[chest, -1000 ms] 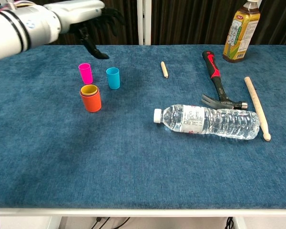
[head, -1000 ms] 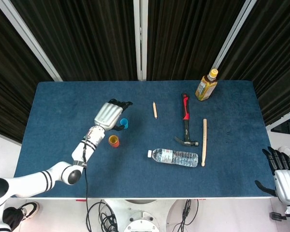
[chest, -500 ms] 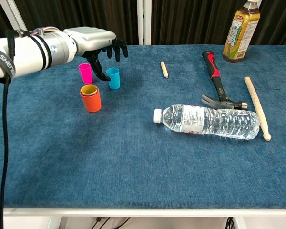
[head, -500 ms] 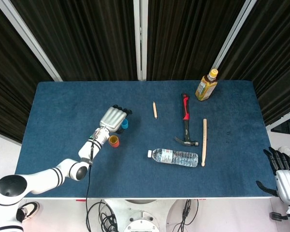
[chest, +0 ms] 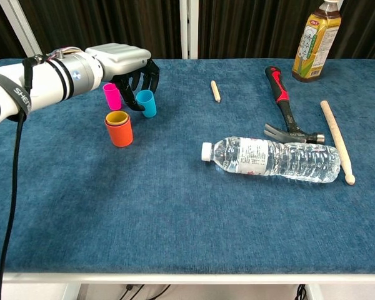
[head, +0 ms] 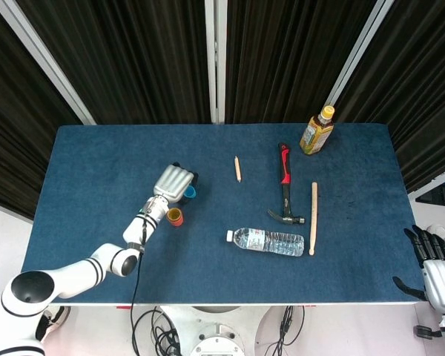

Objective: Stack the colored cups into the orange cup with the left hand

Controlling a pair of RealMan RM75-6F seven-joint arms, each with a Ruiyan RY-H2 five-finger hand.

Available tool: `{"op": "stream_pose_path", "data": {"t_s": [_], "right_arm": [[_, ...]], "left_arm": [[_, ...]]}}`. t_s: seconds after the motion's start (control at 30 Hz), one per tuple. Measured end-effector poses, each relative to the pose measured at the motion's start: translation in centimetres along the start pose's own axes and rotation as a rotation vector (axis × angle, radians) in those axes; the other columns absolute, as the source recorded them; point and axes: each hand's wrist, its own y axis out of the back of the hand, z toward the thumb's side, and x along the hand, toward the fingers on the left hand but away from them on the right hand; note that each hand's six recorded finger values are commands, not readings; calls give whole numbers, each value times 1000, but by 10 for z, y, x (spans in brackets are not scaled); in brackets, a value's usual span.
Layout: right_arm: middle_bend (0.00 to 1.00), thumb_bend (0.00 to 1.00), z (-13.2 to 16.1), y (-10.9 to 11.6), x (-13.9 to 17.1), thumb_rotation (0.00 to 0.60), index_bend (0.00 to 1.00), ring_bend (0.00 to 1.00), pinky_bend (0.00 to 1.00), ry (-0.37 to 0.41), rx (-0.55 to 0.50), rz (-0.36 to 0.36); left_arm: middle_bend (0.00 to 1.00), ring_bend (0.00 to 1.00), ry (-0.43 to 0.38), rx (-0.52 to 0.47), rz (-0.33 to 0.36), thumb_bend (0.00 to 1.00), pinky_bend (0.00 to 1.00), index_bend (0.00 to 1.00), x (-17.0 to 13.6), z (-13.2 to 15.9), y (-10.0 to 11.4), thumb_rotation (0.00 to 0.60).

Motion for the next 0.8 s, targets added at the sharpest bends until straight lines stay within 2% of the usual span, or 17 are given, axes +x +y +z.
{"op": "stream_pose_path", "data": {"t_s": [0.43,0.63,0.8], "right_arm": [[0,125,-4,-1,0,600,0,0,0,-10,1,3],[0,125,-6,1,1,600,0,0,0,-14,-9,-6],[0,125,-7,6,1,600,0,0,0,-9,-4,-15]], "left_arm": [[519,518,-19,-62,49,220,322,515,-4,5,12,600],[519,519,-45,-120,89,218,321,516,-27,6,37,600],[519,525,-63,-153,93,215,320,516,-65,3,62,600]]}}
